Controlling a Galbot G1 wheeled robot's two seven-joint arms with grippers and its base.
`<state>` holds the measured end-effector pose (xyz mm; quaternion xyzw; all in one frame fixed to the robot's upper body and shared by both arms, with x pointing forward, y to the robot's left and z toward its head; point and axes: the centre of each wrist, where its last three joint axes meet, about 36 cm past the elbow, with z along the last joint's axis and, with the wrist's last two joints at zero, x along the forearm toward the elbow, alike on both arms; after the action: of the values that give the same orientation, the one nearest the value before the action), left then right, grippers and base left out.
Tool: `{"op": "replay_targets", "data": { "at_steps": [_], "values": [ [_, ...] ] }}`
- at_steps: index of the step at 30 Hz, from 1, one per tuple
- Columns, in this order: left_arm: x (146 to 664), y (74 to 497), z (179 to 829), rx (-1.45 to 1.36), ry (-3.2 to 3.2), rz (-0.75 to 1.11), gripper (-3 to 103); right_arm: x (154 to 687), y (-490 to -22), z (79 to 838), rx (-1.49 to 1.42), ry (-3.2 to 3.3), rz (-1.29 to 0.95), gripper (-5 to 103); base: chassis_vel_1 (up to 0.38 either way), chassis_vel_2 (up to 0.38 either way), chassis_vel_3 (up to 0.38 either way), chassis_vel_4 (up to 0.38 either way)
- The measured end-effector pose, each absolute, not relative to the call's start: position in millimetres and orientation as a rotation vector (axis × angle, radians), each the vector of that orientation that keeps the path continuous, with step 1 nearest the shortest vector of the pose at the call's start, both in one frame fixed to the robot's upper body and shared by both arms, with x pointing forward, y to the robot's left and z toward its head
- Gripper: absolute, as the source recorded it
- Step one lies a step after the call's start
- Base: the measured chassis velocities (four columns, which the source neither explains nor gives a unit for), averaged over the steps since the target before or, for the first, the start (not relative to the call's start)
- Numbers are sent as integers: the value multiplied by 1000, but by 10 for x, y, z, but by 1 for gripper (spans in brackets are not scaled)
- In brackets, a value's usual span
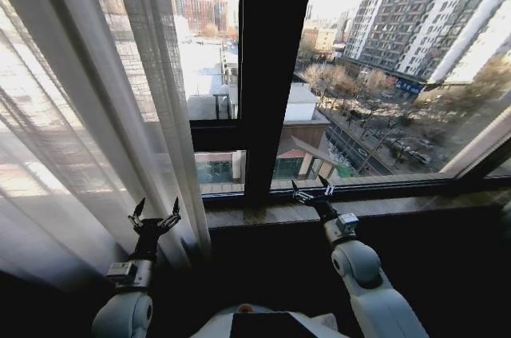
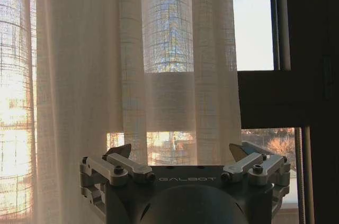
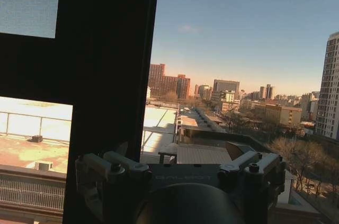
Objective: Open the curtains by pulling them apart, changing their state from closed to fully open.
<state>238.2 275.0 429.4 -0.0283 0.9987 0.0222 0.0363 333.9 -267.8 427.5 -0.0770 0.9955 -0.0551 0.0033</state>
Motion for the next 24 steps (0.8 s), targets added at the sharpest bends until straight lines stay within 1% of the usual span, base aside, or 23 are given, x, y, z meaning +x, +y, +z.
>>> {"op": "replay_targets", "data": {
  "at_steps": [9,17,24],
  "values": [
    [2507,2816,4337,-126,3075,88,100,3337,-2679,4262,-238,3124,-171,100,-9,-14,12,12],
    [2732,2734,4491,-76,3056,96,100,3342,-2678,4278,-238,3116,-172,100,0,0,0,0],
    [2711,2808,4528,-130,3046,119,100,3344,-2695,4255,-234,3122,-175,100,0,0,0,0]
  ]
}}
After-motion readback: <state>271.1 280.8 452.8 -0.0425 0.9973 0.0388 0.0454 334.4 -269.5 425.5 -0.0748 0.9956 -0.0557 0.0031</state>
